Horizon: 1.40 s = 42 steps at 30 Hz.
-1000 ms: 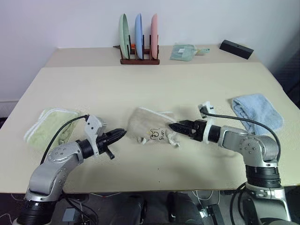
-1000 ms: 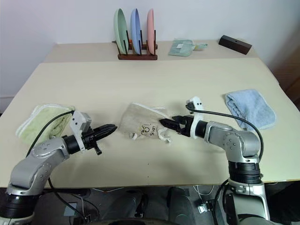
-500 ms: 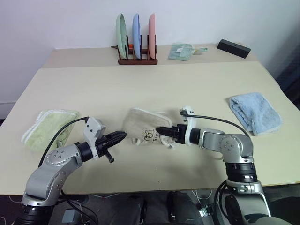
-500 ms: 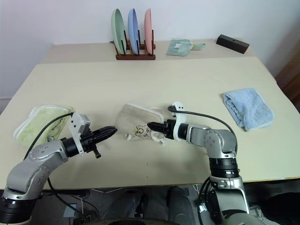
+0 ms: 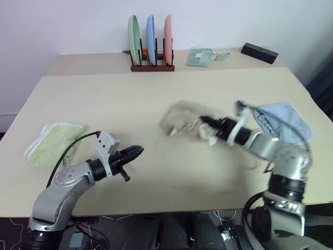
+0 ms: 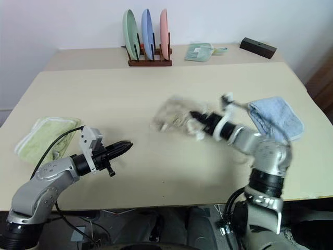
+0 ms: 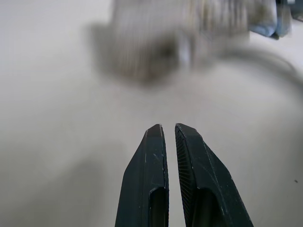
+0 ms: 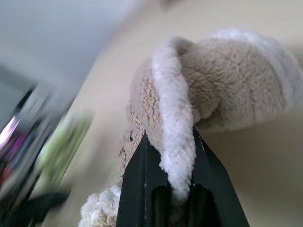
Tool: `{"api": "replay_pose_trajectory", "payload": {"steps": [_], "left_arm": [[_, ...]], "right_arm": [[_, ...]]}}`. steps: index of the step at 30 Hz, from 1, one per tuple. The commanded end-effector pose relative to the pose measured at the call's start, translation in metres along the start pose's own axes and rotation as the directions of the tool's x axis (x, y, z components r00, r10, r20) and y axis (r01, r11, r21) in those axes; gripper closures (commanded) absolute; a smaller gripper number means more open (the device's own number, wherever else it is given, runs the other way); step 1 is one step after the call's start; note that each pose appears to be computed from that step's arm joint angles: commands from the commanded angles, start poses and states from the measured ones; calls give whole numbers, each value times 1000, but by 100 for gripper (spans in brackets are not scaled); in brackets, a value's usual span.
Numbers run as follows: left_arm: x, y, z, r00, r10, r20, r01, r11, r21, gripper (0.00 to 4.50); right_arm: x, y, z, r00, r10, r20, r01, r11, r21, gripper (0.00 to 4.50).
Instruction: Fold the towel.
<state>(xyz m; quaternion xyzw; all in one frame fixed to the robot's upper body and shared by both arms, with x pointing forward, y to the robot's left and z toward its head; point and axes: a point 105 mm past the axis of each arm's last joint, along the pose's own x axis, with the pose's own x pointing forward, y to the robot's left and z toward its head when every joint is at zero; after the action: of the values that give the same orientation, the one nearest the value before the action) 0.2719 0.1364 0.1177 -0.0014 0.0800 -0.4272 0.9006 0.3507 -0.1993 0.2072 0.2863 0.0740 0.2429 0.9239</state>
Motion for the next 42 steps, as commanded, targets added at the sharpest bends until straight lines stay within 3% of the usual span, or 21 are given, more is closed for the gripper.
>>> {"api": "replay_pose_trajectory", "payload": {"steps": [1,4,6,10,13,17,22,23,24,30,34,35,37,38,41,42], "left_arm": [[10,-3,5,998,-57,18,56,998,22,412],[22,-2,9,996,-85,27,84,996,34,412],[30,-1,12,994,-100,40,99,994,37,412],[36,-3,15,992,-118,50,116,992,52,412],[39,-3,15,992,-118,55,115,992,49,412],[36,-5,12,992,-119,50,117,992,47,412],[32,-6,8,993,-111,43,110,993,37,412],[33,-7,8,993,-111,42,110,993,35,412],[33,-7,7,992,-115,42,114,993,32,412],[38,-8,6,990,-134,39,133,991,23,412],[45,-4,8,991,-128,47,126,992,32,412],[45,7,9,996,-71,59,69,997,37,412],[43,27,14,994,50,98,-57,996,72,412],[40,39,15,987,121,109,-132,987,94,412],[25,70,14,948,296,113,-311,938,153,412],[21,76,14,938,327,118,-343,924,171,412]], "right_arm": [[-35,-17,62,964,-120,238,127,992,-13,448],[-65,-42,89,899,-271,343,265,962,66,448],[-81,-62,90,858,-374,351,332,927,177,448],[-96,-88,74,816,-493,302,410,862,300,448],[-117,-124,46,725,-648,233,524,739,424,448],[-121,-135,28,702,-693,164,585,692,422,448],[-131,-139,36,658,-732,177,675,677,293,448],[-131,-136,39,659,-728,188,688,685,240,377],[-133,-134,45,650,-728,218,696,686,214,352],[-151,-126,76,568,-734,372,738,655,164,58],[-177,-115,115,459,-703,543,798,595,95,58],[-175,-107,125,460,-662,592,808,588,30,58],[-156,-84,134,542,-546,639,784,602,-152,58],[-140,-71,130,615,-481,625,751,598,-280,58],[-82,-32,85,877,-253,409,469,641,-607,58],[-71,-21,72,920,-186,344,375,670,-641,58]]}}
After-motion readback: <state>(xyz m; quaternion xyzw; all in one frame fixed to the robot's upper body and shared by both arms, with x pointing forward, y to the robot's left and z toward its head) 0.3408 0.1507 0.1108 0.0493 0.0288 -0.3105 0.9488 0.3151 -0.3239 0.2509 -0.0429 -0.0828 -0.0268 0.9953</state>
